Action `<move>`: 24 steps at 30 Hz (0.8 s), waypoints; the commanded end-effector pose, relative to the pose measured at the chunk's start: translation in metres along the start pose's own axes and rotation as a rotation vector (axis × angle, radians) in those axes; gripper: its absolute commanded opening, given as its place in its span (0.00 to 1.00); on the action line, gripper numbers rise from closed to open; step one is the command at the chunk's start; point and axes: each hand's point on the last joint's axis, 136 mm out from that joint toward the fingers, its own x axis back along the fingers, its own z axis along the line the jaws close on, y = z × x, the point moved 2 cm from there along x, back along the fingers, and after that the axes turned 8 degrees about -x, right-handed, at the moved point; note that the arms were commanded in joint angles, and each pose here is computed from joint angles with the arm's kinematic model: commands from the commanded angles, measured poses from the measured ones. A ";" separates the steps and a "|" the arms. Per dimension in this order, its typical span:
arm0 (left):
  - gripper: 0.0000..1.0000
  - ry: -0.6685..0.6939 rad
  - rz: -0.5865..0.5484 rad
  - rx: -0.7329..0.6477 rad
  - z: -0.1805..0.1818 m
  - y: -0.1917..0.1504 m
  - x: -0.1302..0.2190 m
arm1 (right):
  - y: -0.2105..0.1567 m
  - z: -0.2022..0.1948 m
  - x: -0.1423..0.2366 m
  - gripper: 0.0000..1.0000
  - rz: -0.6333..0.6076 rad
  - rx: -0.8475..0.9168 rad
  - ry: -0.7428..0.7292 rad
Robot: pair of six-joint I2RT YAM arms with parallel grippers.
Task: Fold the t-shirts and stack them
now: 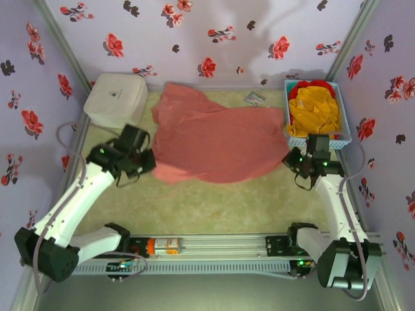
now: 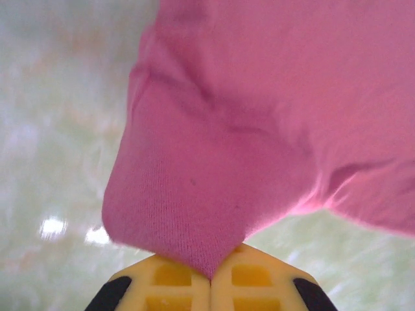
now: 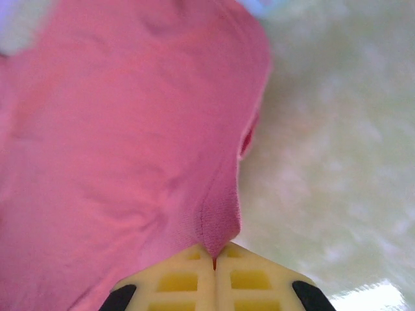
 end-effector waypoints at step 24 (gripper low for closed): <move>0.00 -0.254 -1.061 -0.560 -0.072 0.183 0.337 | 0.105 0.238 0.273 0.00 -0.650 0.421 0.752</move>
